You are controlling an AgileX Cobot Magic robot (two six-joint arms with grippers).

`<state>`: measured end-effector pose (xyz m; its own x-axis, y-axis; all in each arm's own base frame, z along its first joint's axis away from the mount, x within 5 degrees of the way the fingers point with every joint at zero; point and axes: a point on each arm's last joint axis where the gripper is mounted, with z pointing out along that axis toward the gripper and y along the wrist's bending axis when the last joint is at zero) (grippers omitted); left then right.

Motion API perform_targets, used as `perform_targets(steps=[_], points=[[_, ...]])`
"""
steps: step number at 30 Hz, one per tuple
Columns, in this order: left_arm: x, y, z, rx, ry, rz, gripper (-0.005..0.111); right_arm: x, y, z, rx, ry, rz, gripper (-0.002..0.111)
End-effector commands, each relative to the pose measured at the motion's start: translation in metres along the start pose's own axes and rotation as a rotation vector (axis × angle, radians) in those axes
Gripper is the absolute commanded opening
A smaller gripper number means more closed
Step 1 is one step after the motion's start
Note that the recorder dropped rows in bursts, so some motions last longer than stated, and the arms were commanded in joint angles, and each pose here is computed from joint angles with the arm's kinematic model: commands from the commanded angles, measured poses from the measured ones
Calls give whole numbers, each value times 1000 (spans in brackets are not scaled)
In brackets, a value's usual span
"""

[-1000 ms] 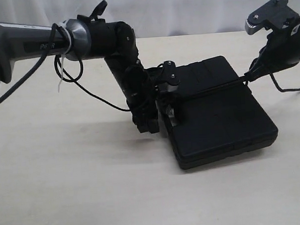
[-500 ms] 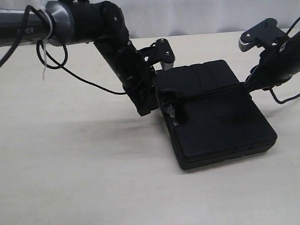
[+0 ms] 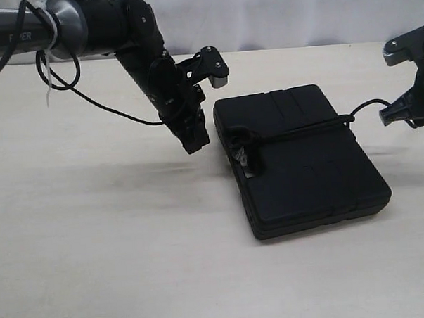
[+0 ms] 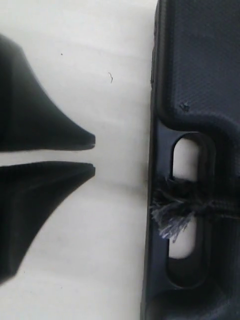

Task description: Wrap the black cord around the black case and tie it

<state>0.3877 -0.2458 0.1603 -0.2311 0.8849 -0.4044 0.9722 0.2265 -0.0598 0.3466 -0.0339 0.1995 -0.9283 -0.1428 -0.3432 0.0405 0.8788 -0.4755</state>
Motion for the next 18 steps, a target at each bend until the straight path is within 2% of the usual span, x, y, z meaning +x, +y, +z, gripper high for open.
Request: perform_targets(steps=[1, 7, 9, 12, 18], points=[[-2, -1, -4, 1, -15, -15, 8, 2, -2, -3, 9, 19, 26, 45], [-1, 0, -4, -2, -11, -9, 8, -12, -5, -45, -119, -71, 71, 45], [-1, 0, -4, -2, -11, -9, 8, -12, -4, -57, -187, -94, 49, 36], [-1, 0, -4, -1, -11, -13, 8, -4, 4, -57, -270, -47, -25, 7], [-1, -1, -4, 1, -10, -16, 8, 16, 28, -22, -332, 97, -122, 4]])
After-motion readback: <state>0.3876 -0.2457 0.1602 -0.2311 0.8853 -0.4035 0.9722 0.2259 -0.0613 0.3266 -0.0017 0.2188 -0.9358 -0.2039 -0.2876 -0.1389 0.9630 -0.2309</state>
